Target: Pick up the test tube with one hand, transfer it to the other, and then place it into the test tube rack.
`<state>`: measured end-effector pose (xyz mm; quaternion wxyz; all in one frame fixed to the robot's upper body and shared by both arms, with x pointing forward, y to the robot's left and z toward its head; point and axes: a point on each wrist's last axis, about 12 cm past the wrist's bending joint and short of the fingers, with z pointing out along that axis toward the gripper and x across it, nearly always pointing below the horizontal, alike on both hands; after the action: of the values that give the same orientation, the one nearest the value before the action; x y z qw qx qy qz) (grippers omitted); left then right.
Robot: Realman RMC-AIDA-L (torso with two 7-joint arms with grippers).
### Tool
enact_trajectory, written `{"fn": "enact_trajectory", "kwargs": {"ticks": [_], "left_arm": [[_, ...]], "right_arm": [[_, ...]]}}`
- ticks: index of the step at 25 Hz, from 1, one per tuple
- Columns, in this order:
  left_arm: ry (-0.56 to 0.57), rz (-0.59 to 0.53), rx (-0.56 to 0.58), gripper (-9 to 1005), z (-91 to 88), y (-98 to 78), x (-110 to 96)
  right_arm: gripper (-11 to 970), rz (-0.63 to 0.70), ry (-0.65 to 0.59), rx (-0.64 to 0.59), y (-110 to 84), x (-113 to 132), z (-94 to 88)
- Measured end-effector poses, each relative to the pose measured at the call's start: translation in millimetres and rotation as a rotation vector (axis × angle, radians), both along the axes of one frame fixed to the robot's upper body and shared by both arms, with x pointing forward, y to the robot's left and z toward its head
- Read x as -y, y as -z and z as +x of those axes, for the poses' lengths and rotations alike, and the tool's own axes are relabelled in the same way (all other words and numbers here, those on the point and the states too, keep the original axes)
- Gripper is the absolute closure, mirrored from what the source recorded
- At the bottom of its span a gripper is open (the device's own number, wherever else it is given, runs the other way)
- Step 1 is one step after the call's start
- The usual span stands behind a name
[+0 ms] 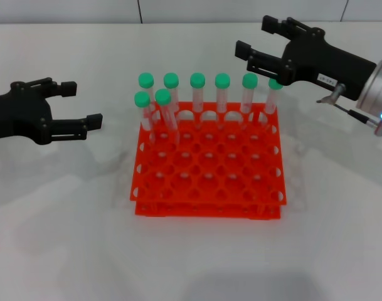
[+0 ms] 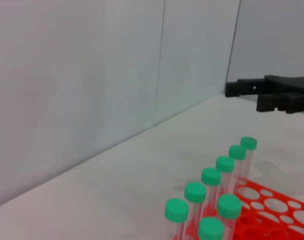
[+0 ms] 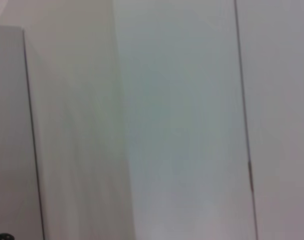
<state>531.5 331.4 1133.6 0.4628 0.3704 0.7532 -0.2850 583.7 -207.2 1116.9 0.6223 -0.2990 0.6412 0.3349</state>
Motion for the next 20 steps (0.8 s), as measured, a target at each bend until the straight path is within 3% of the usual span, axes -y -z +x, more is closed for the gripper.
{"fn": "enact_trajectory", "kwargs": {"ticks": [13,20], "left_arm": [[-0.005,-0.046,-0.008,102,-2.4,-3.0,0.3],[0.008,-0.050,-0.005,103,-4.7,-2.8,0.6]], "right_arm": [[92,-0.030,-0.102,-0.081,-0.5,15.4,-10.9],[94,-0.099,-0.152,-0.094,-7.0,21.7,-19.4]]}}
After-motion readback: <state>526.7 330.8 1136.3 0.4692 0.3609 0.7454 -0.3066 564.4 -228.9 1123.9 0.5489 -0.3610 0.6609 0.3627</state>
